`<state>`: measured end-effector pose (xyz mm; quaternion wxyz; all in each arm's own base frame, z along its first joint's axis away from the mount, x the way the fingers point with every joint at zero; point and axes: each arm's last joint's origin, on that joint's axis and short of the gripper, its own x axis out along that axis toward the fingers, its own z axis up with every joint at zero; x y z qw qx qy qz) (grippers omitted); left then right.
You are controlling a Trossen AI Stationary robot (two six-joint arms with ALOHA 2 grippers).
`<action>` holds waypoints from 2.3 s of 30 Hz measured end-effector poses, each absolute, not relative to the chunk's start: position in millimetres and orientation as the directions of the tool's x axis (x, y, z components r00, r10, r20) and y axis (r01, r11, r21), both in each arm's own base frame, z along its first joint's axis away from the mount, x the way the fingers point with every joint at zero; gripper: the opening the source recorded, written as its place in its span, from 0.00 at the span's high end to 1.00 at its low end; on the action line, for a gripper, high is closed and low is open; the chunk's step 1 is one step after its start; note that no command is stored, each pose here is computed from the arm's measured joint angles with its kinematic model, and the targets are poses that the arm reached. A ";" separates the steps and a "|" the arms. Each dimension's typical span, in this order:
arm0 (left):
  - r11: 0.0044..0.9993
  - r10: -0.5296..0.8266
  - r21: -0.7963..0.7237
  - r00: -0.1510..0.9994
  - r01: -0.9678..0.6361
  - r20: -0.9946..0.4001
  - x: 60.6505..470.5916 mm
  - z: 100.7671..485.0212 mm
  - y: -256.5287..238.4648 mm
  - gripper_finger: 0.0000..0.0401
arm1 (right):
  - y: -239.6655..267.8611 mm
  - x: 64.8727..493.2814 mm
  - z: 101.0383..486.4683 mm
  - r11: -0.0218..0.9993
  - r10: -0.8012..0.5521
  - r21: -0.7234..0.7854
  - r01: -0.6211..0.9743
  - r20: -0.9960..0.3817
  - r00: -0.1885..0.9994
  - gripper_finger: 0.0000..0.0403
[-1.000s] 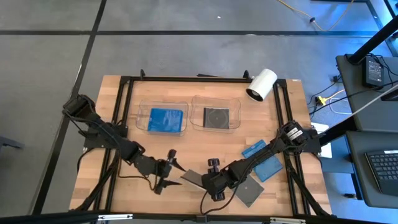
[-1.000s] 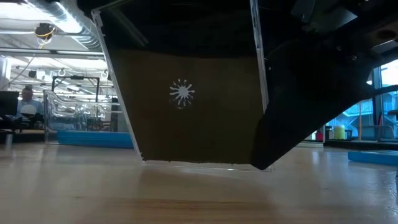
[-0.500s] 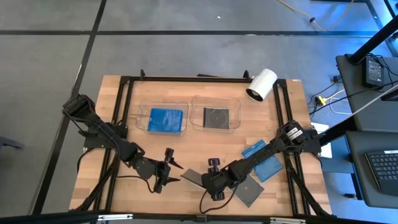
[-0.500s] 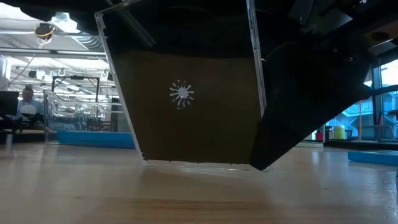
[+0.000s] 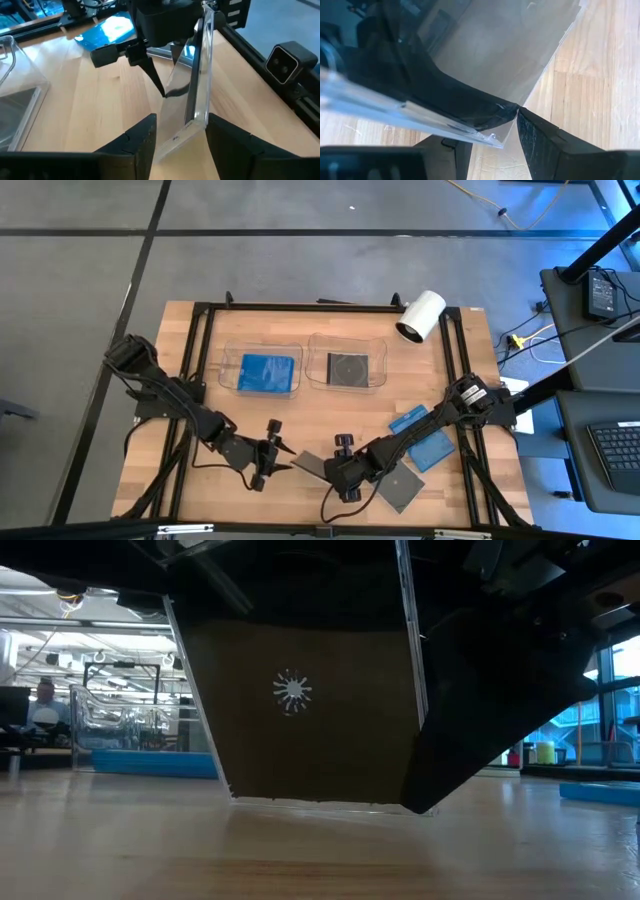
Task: Pick & place jewel cases by type
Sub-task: Put the left black CD case into the right transparent bin
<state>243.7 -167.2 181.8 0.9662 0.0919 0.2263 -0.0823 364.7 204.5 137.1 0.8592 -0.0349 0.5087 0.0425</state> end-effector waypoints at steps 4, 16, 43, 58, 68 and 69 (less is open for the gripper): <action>0.963 -0.121 0.165 0.889 0.213 -0.441 245.1 181.1 -168.3 0.66 | 204.5 364.7 137.1 0.994 0.038 -0.017 -0.109 -0.877 0.479 0.63; 0.945 -0.148 0.207 0.897 0.252 -0.418 244.3 184.4 -171.9 0.88 | 204.1 364.4 136.9 0.994 0.032 -0.022 -0.108 -0.879 0.476 0.63; 0.921 -0.122 0.291 0.901 0.259 -0.415 244.6 184.2 -170.9 0.92 | 203.6 363.3 137.4 0.994 0.022 -0.032 -0.109 -0.884 0.466 0.63; 0.923 -0.108 0.295 0.904 0.245 -0.414 244.8 183.8 -169.8 0.92 | 209.7 336.3 180.5 0.995 -0.020 -0.063 -0.077 -0.883 0.468 0.63; 0.929 -0.130 0.280 0.921 0.243 -0.367 240.2 200.8 -166.7 0.92 | 208.6 307.7 215.9 0.985 -0.159 -0.172 0.021 -0.846 0.509 0.63; 0.927 -0.129 0.286 0.924 0.241 -0.360 239.5 203.0 -166.1 0.92 | 209.3 306.5 218.4 0.983 -0.166 -0.181 0.024 -0.836 0.522 0.63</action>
